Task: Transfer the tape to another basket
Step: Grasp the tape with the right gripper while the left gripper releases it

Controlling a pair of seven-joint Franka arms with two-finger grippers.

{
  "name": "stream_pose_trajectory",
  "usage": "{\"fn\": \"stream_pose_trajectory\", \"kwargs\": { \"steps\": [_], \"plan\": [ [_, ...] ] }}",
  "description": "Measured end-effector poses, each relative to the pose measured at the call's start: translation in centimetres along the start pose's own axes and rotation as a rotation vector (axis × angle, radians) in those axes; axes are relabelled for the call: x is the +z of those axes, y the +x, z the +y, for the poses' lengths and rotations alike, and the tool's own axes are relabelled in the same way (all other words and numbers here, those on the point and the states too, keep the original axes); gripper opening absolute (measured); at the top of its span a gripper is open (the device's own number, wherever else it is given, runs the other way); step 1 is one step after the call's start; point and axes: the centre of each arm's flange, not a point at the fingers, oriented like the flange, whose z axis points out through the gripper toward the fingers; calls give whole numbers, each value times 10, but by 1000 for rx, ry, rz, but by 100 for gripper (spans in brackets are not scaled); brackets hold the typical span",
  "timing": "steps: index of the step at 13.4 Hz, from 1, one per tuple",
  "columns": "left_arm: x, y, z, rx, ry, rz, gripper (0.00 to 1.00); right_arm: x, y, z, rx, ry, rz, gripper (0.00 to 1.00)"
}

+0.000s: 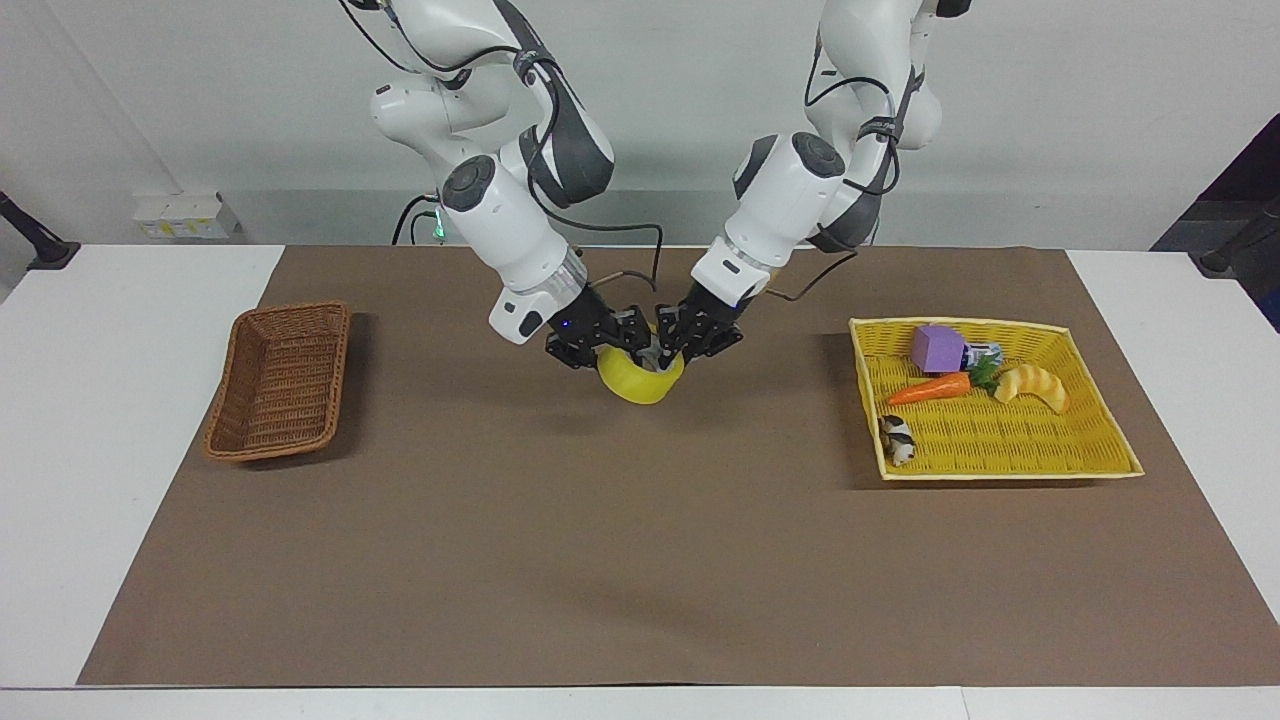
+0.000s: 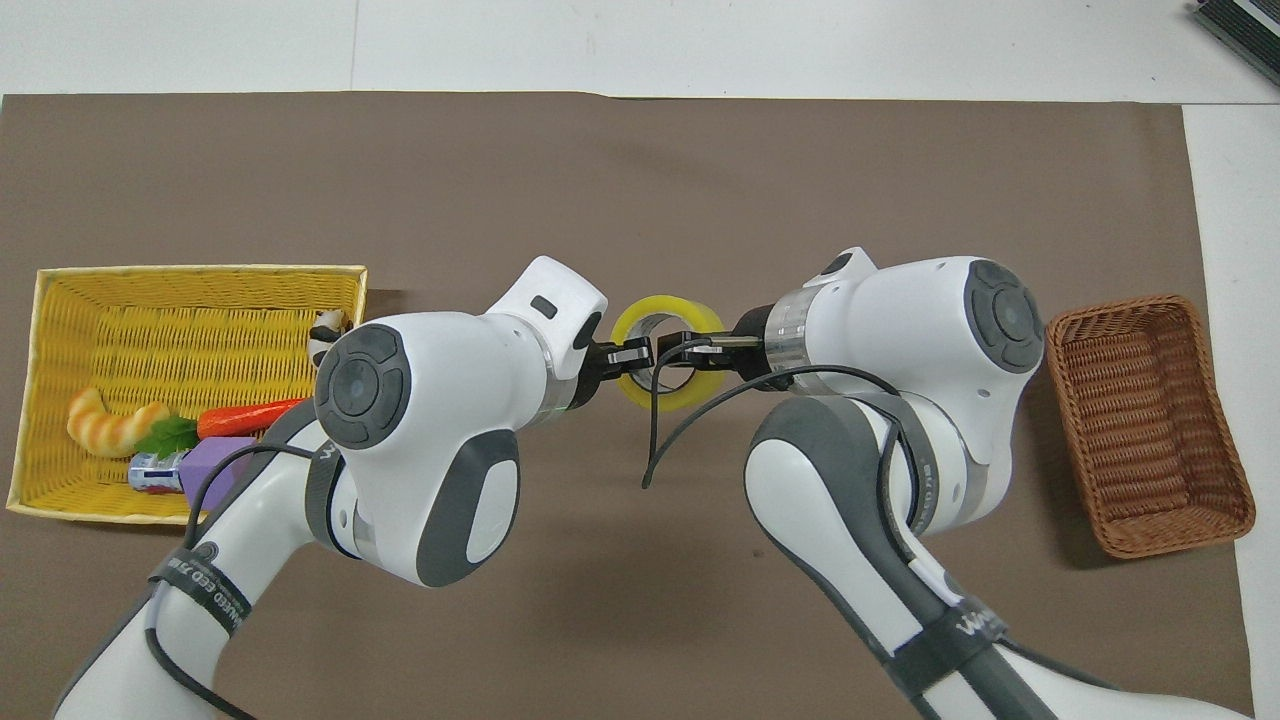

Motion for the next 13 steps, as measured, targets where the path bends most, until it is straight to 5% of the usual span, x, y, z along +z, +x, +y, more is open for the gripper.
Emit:
{"fn": "stream_pose_trajectory", "kwargs": {
  "steps": [4,8,13],
  "plan": [
    [-1,1,0,-10,-7,-2,22,0,1,0,16,-1,-5,3],
    [0,1,-1,-15,-9,-5,22,0,1,0,17,-1,-11,1],
    [-5,11,-9,-28,-5,13,78,8,-9,4,59,-19,-108,1]
  ]
}}
